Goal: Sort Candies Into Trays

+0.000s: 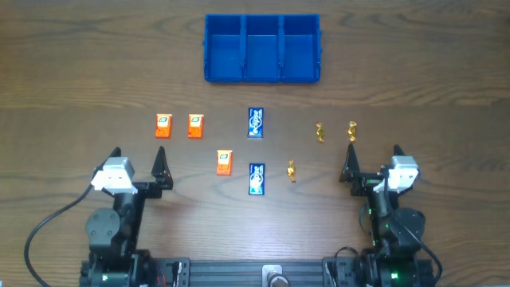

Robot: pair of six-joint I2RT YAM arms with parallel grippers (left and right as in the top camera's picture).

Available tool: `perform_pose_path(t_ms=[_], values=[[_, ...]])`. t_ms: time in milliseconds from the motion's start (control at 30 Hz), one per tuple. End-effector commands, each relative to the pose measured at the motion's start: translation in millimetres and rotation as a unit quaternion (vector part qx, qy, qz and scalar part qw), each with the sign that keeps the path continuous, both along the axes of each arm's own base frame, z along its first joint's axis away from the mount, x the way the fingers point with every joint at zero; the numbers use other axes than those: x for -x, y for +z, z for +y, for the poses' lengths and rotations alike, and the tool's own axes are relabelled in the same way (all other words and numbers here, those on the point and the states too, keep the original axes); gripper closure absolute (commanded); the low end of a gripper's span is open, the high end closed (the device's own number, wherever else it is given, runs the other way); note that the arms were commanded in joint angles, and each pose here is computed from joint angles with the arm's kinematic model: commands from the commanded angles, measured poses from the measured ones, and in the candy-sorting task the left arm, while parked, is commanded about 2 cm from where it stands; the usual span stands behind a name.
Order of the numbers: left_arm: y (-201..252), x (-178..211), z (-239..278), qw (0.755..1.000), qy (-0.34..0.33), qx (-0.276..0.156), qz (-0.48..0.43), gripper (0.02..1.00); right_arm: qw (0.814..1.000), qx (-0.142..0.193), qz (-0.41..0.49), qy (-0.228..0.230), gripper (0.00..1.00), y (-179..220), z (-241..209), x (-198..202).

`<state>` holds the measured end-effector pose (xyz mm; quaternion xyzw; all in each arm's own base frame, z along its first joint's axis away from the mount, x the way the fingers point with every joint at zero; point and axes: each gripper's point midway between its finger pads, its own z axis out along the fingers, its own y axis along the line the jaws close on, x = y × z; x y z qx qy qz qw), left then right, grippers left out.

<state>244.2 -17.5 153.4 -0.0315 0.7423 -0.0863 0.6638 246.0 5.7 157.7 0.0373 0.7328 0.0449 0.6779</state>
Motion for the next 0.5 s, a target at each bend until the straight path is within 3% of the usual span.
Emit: perform_pose_path(t_ms=[33,500], values=[[-16.2,1.2,-4.0,1.0,-0.012,-0.007,0.024,0.02,1.0,-0.003,-0.001,-0.001,0.003,-0.6,0.2,0.2],[1.9,1.8,-4.1,1.0,-0.012,-0.006,0.012,0.02,1.0,-0.003,-0.001,-0.001,0.003,-0.6,0.2,0.2]])
